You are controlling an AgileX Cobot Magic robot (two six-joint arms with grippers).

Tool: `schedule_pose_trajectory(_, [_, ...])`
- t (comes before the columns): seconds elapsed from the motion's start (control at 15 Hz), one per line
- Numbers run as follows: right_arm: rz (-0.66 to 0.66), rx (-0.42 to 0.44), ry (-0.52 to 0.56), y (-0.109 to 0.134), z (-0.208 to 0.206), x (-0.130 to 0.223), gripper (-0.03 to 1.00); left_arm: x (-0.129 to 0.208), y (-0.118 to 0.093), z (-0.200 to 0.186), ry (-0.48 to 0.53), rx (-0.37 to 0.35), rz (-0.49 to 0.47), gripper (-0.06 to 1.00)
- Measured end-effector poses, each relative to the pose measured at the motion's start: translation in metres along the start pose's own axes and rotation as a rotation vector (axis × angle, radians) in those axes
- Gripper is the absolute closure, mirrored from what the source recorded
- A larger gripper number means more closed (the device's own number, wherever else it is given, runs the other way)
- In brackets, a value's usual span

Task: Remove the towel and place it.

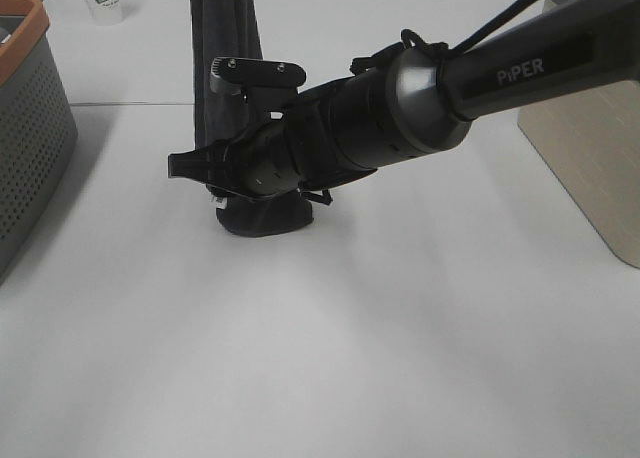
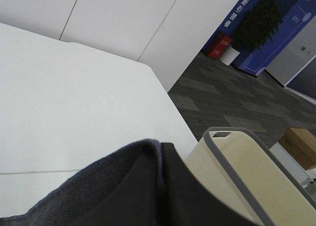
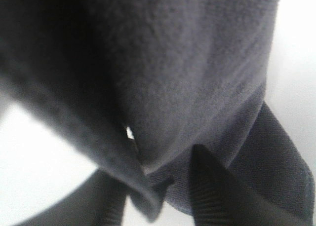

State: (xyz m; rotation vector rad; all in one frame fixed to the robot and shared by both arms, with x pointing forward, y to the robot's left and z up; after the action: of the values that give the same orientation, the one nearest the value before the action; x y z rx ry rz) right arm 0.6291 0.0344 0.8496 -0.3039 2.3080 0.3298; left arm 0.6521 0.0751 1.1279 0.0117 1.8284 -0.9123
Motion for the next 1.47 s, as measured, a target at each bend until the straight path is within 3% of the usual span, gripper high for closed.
schedule_pose_trajectory(0.07, [-0.003,0.005,-0.001,-0.001,0.000,0.000,0.82,0.000,0.000,0.000,-0.002,-0.003,0.008,0.94])
schedule_pose_trajectory(0.13, [-0.017,0.002,-0.004,0.000,-0.001,-0.002,0.94,0.000,0.001,0.000,-0.002,-0.003,0.019,0.94])
schedule_pose_trajectory(0.33, [-0.093,-0.018,-0.037,0.004,-0.014,-0.017,0.95,-0.001,0.002,0.000,-0.005,-0.008,0.030,0.94])
schedule_pose_trajectory(0.4, [-0.174,-0.031,-0.078,0.006,-0.035,-0.033,0.95,-0.009,0.010,-0.004,-0.022,-0.023,0.032,0.94])
schedule_pose_trajectory(0.6, [-0.297,-0.029,-0.072,-0.005,-0.068,-0.027,0.95,-0.040,0.021,-0.021,-0.096,-0.050,0.030,0.94])
schedule_pose_trajectory(1.0, [-0.417,-0.088,-0.188,-0.008,-0.145,-0.050,0.95,-0.067,0.001,-0.042,-0.159,0.001,0.052,0.94])
schedule_pose_trajectory(1.2, [-0.429,-0.181,-0.183,-0.002,-0.164,-0.035,0.95,-0.082,-0.014,-0.055,-0.202,0.026,0.086,0.94])
schedule_pose_trajectory(1.47, [-0.484,-0.194,-0.201,-0.010,-0.188,-0.025,0.95,-0.085,-0.016,-0.060,-0.208,0.011,0.145,0.94])
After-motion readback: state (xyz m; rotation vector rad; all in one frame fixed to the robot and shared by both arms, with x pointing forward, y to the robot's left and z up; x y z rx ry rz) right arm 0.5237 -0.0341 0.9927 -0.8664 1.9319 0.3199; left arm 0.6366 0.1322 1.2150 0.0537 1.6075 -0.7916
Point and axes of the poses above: a point on each arm's last joint axis where the gripper is mounted, z pointing out along that axis toward the gripper, y along the wrist's bending axis when the last joint is at zero, x = y × z, the point moved 8 cm from there along z, pointing out along that axis toward the gripper, and after that the axes turned 2 degrees about -z, right-handed, at the moved point
